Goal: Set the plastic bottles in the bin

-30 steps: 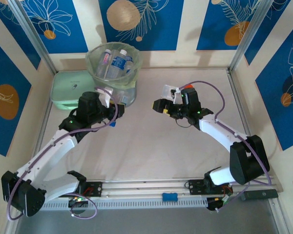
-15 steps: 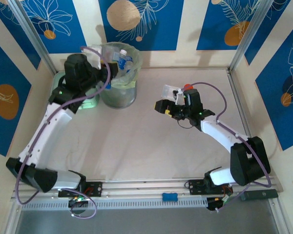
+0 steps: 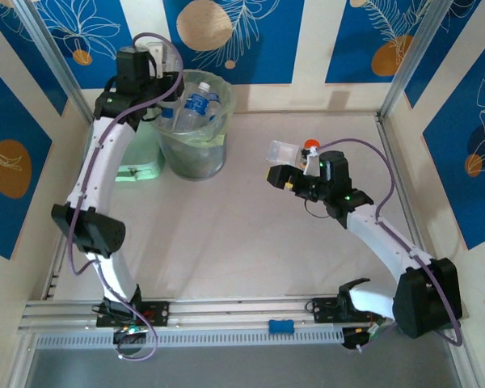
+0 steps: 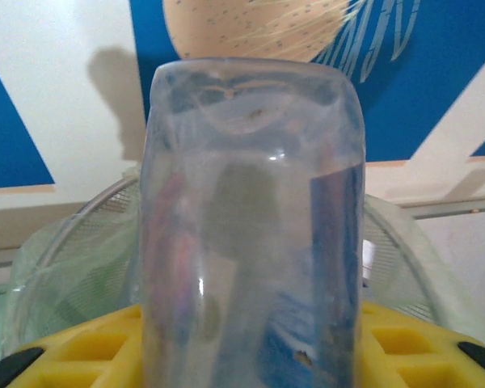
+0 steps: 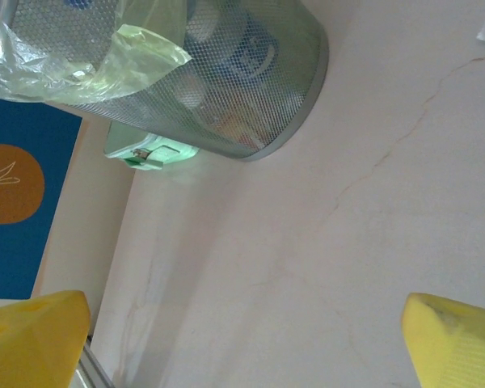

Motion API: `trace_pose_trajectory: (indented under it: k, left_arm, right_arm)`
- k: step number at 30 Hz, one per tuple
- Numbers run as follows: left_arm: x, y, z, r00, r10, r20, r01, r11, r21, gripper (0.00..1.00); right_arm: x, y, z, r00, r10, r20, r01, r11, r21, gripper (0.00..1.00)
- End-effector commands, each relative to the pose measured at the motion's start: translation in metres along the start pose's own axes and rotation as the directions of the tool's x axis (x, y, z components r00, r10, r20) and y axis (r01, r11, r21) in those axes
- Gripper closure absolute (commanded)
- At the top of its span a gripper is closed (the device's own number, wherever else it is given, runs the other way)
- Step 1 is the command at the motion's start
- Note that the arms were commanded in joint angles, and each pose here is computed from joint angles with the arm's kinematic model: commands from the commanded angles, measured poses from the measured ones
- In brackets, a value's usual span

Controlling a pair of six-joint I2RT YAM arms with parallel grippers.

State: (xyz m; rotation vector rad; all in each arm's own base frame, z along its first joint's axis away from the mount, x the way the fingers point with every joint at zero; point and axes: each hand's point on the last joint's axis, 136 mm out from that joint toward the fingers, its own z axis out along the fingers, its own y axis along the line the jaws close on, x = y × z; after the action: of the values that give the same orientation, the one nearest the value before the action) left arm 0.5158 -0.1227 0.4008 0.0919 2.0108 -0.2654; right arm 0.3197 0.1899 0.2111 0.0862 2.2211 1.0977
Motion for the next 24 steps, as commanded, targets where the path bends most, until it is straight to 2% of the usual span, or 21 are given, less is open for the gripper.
trace_pose_trajectory:
  k: [1, 8, 15, 16, 19, 21, 24]
  left_arm:
    - [0.012, 0.021, 0.012, 0.997, 0.009, -0.082, -0.014, 0.998, -0.057, 0.76]
    - [0.039, 0.037, 0.039, 0.983, 0.024, -0.181, -0.046, 0.992, -0.116, 0.76]
    - [0.050, 0.041, 0.047, 0.976, 0.025, -0.217, -0.053, 0.991, -0.124, 0.72]
    - [0.050, 0.041, 0.048, 0.976, 0.023, -0.217, -0.052, 0.991, -0.126, 0.68]
    - [0.049, 0.041, 0.047, 0.977, 0.021, -0.211, -0.048, 0.991, -0.125, 0.48]
    - [0.045, 0.040, 0.044, 0.980, 0.017, -0.200, -0.042, 0.991, -0.124, 0.30]
    - [0.032, 0.038, 0.032, 0.986, 0.017, -0.164, -0.038, 0.992, -0.122, 0.12]
  right_arm:
    - [0.002, -0.006, -0.011, 1.000, -0.015, 0.019, 0.014, 0.999, 0.032, 0.01]
    - [-0.001, -0.009, -0.019, 0.999, -0.018, 0.036, 0.016, 0.999, 0.046, 0.01]
    - [-0.004, -0.010, -0.020, 0.999, -0.016, 0.046, 0.014, 0.999, 0.047, 0.01]
    - [-0.004, -0.009, -0.020, 0.999, -0.017, 0.046, 0.015, 0.999, 0.043, 0.01]
    - [-0.003, -0.010, -0.020, 0.999, -0.013, 0.044, 0.011, 0.999, 0.044, 0.01]
    - [-0.003, -0.010, -0.020, 0.999, -0.013, 0.044, 0.011, 0.999, 0.044, 0.01]
    - [-0.003, -0.011, -0.020, 0.999, -0.014, 0.043, 0.012, 0.999, 0.048, 0.01]
